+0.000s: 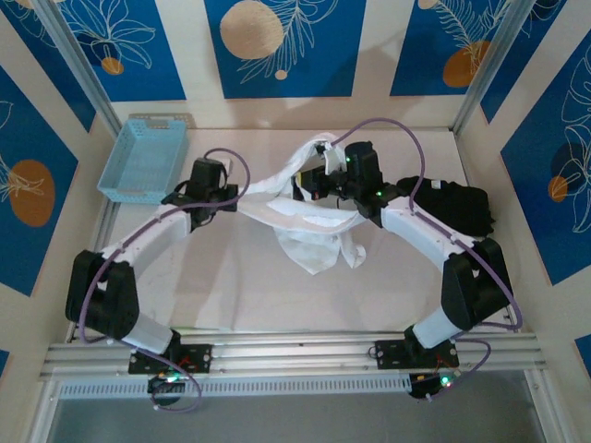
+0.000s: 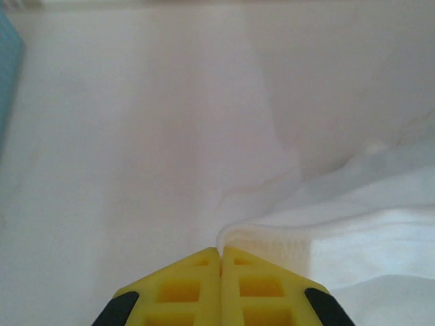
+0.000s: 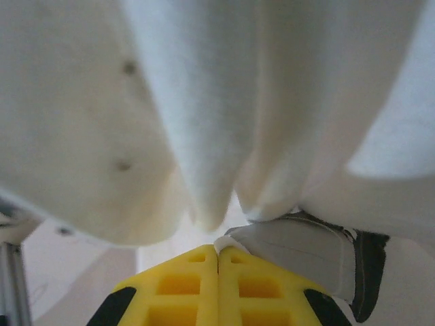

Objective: Fold the inside-out t-shirt

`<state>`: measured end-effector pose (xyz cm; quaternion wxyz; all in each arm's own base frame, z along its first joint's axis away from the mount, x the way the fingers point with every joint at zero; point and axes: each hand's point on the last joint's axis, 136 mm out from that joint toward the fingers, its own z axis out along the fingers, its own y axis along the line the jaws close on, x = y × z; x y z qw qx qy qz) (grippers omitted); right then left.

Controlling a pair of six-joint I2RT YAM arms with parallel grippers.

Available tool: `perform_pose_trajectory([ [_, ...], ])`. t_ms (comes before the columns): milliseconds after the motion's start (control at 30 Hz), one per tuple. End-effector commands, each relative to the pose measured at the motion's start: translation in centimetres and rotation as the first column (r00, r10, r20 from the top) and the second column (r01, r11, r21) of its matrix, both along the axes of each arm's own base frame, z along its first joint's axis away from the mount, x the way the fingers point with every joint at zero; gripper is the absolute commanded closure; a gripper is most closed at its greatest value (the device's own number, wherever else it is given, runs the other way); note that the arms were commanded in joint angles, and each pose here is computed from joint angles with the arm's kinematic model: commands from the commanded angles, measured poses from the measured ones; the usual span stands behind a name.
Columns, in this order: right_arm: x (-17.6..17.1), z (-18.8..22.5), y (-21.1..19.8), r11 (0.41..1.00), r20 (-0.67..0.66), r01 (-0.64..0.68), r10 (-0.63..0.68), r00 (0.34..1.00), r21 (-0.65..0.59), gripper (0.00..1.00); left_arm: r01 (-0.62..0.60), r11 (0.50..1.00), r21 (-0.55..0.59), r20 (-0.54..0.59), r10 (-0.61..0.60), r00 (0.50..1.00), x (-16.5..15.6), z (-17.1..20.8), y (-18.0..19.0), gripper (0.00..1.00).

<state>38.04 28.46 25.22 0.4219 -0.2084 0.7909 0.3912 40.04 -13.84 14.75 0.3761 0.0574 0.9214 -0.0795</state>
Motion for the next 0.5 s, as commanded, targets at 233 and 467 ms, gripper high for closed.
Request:
perform_pose_trajectory([
  [233, -0.6, 0.3, 1.2, 0.993, -0.055, -0.112, 0.11, 0.992, -0.026, 1.0, 0.163, 0.958, -0.237, 0.087, -0.146, 0.986, -2.8, 2.5, -3.6, 0.55],
  [467, -0.5, -0.6, 1.6, 0.992, -0.124, -0.123, 0.119, 0.985, -0.025, 1.0, 0.473, 0.791, -0.388, 0.241, -0.409, 0.88, -8.0, 8.2, -10.8, 0.39],
])
